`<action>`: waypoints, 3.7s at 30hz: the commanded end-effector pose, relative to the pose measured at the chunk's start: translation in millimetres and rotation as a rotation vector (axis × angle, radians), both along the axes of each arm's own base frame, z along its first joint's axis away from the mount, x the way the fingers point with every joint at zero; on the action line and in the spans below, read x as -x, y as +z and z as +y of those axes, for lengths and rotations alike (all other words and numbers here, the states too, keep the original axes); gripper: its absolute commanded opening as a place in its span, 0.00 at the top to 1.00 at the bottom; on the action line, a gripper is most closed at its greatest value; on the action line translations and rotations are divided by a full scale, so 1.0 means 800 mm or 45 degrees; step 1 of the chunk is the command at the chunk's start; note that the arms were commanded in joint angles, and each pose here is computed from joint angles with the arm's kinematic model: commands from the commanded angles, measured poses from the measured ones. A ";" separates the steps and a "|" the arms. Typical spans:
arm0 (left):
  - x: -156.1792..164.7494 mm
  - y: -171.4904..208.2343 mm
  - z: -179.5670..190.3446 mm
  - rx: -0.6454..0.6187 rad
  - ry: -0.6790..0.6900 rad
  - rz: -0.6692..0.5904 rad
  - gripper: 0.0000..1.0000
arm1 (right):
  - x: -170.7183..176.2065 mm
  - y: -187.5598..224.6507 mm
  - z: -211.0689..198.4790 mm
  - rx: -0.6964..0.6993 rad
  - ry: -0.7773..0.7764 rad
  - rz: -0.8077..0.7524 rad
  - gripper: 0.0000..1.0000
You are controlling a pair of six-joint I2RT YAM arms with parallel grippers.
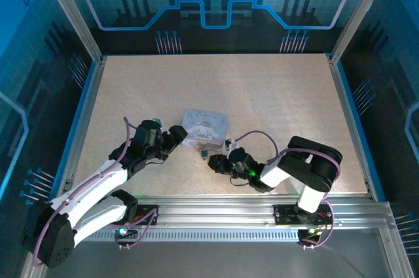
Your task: Unlock a padlock with a key
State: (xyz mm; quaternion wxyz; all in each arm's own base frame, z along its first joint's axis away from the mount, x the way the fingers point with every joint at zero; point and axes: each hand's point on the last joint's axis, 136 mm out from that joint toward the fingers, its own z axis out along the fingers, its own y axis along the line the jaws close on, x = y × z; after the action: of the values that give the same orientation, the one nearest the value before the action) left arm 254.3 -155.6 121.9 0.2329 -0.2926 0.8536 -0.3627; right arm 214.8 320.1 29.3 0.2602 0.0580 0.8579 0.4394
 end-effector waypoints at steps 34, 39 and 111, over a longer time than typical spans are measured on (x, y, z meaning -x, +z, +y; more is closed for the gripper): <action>-0.070 -0.070 0.022 -0.109 -0.297 0.115 0.30 | -0.027 0.060 -0.006 0.111 0.194 -0.141 0.41; -0.055 -0.089 0.025 -0.096 -0.275 0.159 0.36 | -0.040 0.059 -0.014 0.136 0.184 -0.164 0.40; 0.006 0.001 0.042 -0.061 -0.162 -0.057 0.18 | -0.060 0.030 0.025 -0.032 0.331 -0.344 0.60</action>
State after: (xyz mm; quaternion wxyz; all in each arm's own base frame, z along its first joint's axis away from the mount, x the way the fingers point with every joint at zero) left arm 249.1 -123.1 117.3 0.2294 -0.2201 0.8754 -0.3641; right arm 259.1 331.1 44.9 0.3037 -0.1087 0.8243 0.4653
